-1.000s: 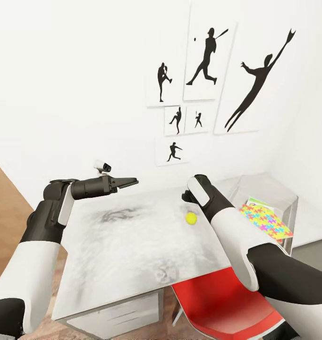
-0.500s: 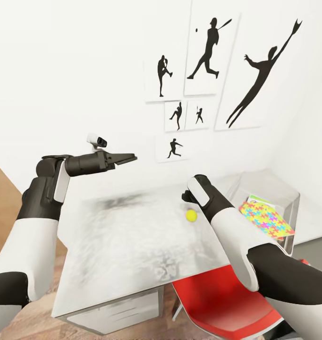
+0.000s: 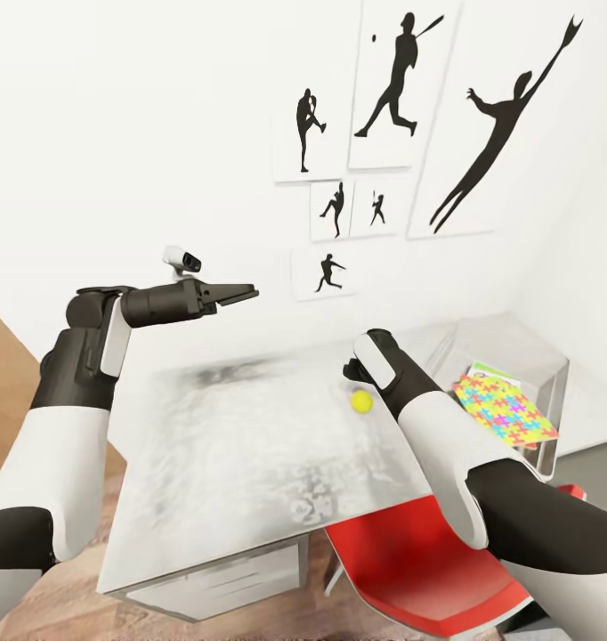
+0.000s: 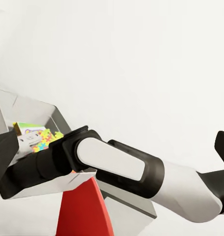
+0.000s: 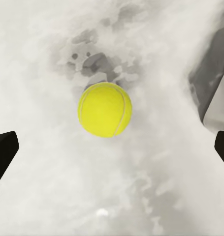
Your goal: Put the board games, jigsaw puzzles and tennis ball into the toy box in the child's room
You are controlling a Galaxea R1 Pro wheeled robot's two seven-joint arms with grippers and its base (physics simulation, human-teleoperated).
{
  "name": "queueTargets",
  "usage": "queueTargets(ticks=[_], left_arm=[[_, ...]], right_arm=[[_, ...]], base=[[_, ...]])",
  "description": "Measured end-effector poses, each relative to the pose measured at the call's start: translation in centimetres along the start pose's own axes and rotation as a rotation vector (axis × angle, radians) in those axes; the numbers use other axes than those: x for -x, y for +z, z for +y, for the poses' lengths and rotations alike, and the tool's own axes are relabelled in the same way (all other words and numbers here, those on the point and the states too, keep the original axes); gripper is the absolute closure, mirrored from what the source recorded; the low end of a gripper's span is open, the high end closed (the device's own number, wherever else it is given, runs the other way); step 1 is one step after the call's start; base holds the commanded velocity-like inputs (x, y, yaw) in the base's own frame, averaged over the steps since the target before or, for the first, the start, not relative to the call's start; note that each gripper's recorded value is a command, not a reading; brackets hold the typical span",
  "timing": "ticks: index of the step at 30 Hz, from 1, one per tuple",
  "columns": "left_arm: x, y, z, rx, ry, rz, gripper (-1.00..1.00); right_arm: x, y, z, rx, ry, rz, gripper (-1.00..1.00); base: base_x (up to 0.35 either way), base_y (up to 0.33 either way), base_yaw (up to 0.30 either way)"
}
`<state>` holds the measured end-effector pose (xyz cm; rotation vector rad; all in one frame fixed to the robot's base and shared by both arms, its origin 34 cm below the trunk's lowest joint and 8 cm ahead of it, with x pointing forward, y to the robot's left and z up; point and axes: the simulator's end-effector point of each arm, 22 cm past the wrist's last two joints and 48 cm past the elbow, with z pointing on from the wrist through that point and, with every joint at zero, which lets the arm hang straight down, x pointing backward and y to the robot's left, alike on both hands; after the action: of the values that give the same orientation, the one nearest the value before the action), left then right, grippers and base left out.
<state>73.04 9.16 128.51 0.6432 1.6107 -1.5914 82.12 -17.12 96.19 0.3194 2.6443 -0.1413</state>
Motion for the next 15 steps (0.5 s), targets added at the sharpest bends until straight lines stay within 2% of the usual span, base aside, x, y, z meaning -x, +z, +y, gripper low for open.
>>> queueTargets(ticks=[15], left_arm=[[-0.8, -0.2, 1.5, 0.008, -0.022, 0.004, -1.00]], right_arm=[[1.0, 0.4, 0.5, 0.008, 0.000, -0.003, -1.00]], base=[[0.000, 0.000, 0.000]])
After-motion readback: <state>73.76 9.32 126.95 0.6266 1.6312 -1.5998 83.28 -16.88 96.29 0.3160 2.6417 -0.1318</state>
